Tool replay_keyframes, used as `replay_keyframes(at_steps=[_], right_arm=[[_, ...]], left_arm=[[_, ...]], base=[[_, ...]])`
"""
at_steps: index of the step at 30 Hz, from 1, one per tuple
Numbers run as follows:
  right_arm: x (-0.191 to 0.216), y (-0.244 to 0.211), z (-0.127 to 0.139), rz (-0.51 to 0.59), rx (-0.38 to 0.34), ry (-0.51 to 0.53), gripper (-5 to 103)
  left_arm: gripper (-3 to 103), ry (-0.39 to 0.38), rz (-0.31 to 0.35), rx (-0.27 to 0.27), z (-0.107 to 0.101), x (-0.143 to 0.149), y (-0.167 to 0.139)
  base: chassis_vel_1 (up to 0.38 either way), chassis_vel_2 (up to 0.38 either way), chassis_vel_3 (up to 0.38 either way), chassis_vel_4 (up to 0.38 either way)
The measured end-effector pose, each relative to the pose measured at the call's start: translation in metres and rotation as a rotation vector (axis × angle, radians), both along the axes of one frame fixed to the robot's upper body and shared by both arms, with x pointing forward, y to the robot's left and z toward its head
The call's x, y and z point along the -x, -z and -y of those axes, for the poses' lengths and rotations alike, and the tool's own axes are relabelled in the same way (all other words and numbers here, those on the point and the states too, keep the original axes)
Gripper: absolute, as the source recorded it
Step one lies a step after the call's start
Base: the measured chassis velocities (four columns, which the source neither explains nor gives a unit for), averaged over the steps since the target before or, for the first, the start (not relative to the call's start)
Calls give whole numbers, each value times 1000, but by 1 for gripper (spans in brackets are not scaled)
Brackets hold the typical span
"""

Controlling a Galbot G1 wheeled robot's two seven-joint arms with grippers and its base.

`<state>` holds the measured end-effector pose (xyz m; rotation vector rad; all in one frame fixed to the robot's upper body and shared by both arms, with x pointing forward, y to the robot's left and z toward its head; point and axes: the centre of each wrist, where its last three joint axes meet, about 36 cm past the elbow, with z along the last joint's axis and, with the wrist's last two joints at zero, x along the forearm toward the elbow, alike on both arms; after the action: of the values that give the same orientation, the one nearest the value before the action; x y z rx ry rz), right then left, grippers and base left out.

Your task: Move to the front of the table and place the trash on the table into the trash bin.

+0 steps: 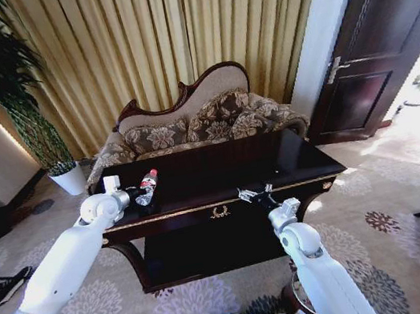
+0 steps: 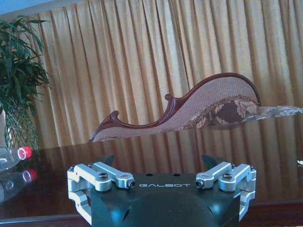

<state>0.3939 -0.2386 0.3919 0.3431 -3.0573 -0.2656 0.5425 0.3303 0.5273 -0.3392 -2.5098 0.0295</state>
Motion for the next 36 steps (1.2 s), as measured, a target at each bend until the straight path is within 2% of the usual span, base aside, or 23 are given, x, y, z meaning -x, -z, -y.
replay_keyframes(at_steps=[2,6,9,12,16,20,21,23,24,26,36], right_arm=[[1,-2,0,6,-5,1,100],[2,-11,2,17,-23,-5,100],[2,-13,2,17,-27,-10,100],[1,-15,1,16,-28,-18,100],[-1,-16,-1,18,-28,-23,100],[-3,-18,-1,22,-34,-26,100],[-3,-18,-1,22,-34,-26,100],[-2,-22,0,21,-49,-31,100],[-2,-22,0,21,-49,-31,100],[-1,-25,1,19,-58,-37,100],[4,-40,6,50,-85,-49,100]], left_arm=[[58,1,6,0,1,2,-1],[51,-9,37,7,-3,5,-11],[51,-16,62,15,-6,7,-19],[49,-26,127,39,-10,15,-37],[45,-29,164,45,-12,23,-46],[44,-40,268,28,-13,44,-56],[44,-40,268,28,-13,44,-56],[44,-51,361,5,-14,56,-53],[44,-51,361,5,-14,56,-53],[44,-79,416,2,-12,66,-47],[45,-147,450,-6,-11,87,-29]], base=[[0,0,0,0],[0,0,0,0],[0,0,0,0],[0,0,0,0],[0,0,0,0],[0,0,0,0],[0,0,0,0],[0,0,0,0],[0,0,0,0],[0,0,0,0],[0,0,0,0]])
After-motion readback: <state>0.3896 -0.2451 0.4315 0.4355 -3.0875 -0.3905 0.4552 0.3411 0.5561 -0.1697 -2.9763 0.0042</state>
